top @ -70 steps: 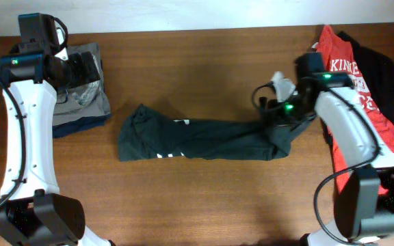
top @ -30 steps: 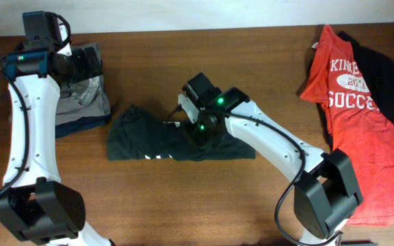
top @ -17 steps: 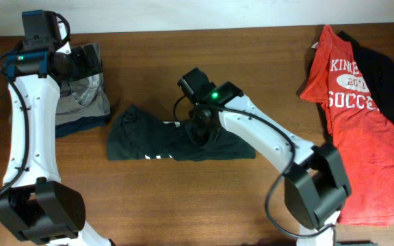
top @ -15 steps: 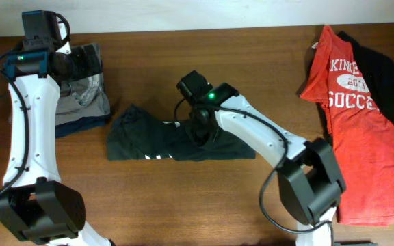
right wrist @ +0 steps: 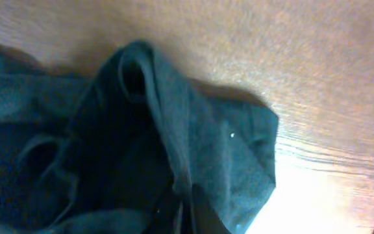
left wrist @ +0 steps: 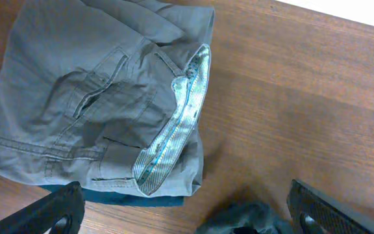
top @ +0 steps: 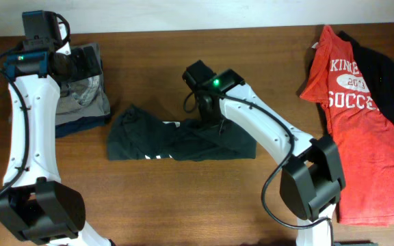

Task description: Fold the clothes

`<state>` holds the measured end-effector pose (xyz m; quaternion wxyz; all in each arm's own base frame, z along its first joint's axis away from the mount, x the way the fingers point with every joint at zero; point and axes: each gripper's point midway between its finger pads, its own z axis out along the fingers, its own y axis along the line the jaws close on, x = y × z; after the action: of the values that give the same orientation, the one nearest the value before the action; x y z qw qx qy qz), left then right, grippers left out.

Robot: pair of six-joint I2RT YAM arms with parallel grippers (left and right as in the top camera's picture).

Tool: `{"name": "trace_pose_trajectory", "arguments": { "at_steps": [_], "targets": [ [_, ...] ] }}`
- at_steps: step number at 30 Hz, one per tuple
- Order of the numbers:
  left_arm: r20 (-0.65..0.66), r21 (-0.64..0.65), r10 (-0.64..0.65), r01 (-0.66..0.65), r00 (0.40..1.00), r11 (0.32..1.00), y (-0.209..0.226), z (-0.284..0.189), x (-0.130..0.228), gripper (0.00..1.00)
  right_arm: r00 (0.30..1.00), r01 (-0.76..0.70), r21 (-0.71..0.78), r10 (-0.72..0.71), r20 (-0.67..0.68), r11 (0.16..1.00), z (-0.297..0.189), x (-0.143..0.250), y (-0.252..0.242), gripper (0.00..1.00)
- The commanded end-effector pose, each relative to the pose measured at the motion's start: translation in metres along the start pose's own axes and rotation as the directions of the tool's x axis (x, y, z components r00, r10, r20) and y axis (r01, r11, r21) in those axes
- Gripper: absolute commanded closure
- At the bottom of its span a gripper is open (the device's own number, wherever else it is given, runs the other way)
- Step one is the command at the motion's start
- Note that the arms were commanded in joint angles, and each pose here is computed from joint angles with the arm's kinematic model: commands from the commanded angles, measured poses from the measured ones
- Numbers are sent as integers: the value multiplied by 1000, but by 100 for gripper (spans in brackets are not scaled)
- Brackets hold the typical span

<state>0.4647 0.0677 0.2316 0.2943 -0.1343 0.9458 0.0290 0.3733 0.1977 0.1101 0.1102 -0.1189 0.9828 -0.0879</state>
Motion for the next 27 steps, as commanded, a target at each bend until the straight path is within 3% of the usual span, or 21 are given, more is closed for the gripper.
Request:
{"name": "trace_pose_trajectory", "arguments": {
  "at_steps": [1, 8, 20, 21, 24, 27],
  "targets": [
    [9, -11, 15, -15, 1000, 1000, 2, -1, -3, 1, 997, 37, -93, -29, 78, 995, -45, -9, 20, 96],
    [18, -10, 15, -15, 1000, 1000, 2, -1, -6, 1, 985, 157, -181, -142, 92, 971, -51, 13, 82, 96],
    [21, -9, 14, -14, 1000, 1000, 2, -1, -6, 1, 968, 231, -268, -248, -30, 936, 5, 58, 133, 93],
    [21, -9, 14, -14, 1000, 1000, 1, -1, -6, 1, 967, 237, -271, -254, -29, 933, 5, 59, 133, 88],
    [21, -9, 14, -14, 1000, 1000, 1, -1, -6, 1, 954, 284, -275, -300, -20, 919, 4, 59, 133, 27],
    [19, -5, 15, -14, 1000, 1000, 1, -1, -6, 1, 958, 278, -276, -287, 7, 920, -14, 48, 129, 19]
  ]
}}
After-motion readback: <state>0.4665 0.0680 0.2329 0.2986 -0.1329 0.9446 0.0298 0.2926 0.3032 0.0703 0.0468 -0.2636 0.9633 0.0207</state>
